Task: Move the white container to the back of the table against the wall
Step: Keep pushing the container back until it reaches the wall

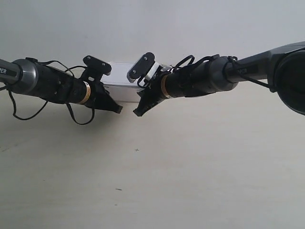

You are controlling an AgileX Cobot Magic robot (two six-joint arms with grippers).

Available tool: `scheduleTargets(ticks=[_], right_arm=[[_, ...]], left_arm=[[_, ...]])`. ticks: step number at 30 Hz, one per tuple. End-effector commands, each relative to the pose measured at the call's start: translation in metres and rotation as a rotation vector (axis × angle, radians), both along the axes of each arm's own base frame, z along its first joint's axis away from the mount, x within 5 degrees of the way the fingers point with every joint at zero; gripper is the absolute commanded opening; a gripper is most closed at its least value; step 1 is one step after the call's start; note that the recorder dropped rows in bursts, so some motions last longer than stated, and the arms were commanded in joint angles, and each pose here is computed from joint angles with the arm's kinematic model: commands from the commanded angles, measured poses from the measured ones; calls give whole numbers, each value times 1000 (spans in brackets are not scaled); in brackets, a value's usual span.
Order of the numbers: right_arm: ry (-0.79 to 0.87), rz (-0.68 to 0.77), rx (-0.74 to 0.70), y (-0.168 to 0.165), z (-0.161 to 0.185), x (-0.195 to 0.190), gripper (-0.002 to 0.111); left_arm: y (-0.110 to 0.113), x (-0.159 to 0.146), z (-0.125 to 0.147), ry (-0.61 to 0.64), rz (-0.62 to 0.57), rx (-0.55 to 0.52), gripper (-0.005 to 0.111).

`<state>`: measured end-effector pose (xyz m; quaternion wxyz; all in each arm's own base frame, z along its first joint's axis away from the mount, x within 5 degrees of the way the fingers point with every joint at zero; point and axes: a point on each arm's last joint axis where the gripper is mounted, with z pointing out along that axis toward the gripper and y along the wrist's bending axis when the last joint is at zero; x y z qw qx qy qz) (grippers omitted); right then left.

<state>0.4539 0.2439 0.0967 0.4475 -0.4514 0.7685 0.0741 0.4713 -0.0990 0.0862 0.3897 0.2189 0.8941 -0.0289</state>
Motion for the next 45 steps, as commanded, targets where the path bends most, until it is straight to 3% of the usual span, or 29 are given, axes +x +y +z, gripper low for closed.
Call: scheduleTargets(ticks=[1, 23, 45], right_arm=[[-28, -13, -31, -4, -1, 6, 0], [-172, 60, -257, -7, -12, 20, 0], [-231, 4, -282, -4, -10, 39, 0]], left_arm=[[0, 6, 3, -16, -1, -9, 0], [-4, 27, -12, -39, -20, -20, 0], [-4, 41, 4, -109, -41, -4, 0]])
